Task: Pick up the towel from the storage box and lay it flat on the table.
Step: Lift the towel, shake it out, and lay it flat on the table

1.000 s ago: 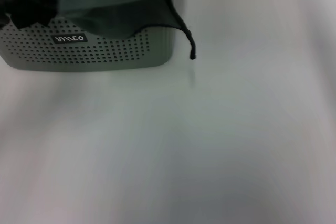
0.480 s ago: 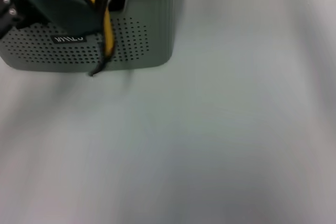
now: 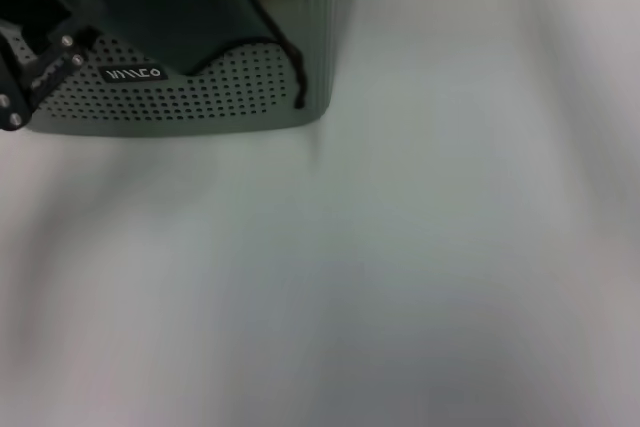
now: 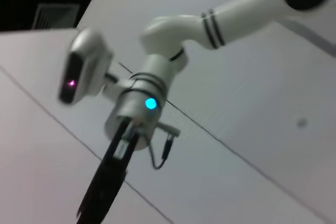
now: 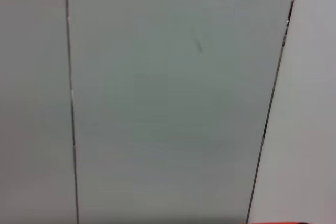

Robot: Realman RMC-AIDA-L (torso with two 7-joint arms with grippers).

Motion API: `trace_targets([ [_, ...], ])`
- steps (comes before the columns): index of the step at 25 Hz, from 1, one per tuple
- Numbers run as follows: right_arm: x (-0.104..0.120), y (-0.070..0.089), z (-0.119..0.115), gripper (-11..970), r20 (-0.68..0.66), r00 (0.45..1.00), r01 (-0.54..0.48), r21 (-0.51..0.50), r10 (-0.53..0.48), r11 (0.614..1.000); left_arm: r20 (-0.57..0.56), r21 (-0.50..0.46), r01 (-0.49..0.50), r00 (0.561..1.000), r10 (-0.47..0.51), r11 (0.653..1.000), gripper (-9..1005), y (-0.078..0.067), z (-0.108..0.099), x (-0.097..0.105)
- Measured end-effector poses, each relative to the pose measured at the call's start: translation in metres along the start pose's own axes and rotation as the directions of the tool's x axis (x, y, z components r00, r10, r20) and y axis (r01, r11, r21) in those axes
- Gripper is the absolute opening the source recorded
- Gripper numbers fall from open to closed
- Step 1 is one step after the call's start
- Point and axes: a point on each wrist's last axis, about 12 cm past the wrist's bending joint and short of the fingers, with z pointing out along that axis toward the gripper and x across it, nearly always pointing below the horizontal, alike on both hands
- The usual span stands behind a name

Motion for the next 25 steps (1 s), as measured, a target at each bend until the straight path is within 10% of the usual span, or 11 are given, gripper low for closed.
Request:
trace_targets([
  [8, -0.012, -0.006, 0.026, 5, -0.017, 0.998, -0.053, -0.010, 0.053, 0.999, -0.075, -0.140, -0.233, 0.972, 0.225, 0.962, 458, -0.012, -0.004, 0.012],
  [25, -0.016, 0.000, 0.063, 5, -0.088, 0.995, -0.032, 0.034, 0.035, 0.999, -0.343, -0.090, -0.514, 0.820, 0.458, 0.853, 409, -0.036, -0.023, 0.022],
])
